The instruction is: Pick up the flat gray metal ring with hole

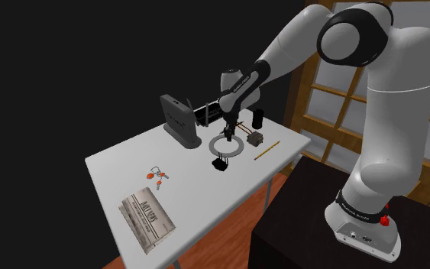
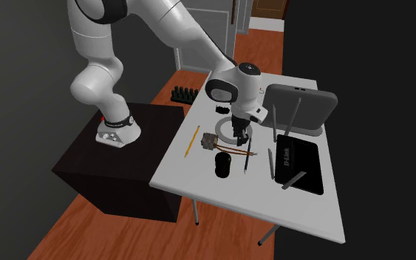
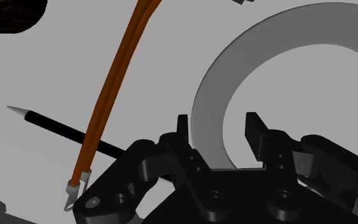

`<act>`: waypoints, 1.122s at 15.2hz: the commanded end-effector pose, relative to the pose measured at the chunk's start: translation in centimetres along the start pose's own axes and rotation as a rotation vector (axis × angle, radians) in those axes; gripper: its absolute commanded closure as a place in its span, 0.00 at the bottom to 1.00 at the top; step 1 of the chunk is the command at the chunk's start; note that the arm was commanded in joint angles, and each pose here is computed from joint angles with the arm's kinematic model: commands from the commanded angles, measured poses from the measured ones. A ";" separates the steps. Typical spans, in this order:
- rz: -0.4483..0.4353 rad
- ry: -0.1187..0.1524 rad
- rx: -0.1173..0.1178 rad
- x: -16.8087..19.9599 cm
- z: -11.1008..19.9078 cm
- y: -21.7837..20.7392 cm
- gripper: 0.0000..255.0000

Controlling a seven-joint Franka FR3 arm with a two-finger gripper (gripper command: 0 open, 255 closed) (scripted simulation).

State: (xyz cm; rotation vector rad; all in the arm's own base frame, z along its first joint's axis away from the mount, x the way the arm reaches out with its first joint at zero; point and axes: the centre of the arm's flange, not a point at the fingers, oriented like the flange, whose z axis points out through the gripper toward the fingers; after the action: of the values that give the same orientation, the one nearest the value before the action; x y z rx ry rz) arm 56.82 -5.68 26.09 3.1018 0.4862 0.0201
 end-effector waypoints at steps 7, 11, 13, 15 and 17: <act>0.003 -0.008 0.002 -0.2 -1.1 0.2 1.00; 0.003 -0.008 0.002 -0.1 -3.2 0.2 1.00; 0.003 -0.008 0.002 -0.1 -4.3 0.2 1.00; 0.003 -0.008 0.002 -0.1 -5.3 0.2 1.00; 0.003 -0.008 0.002 -0.1 -6.4 0.2 1.00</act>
State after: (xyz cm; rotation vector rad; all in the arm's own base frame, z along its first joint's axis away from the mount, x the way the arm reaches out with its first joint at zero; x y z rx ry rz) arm 56.69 -5.80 31.98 3.1027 0.4820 0.0080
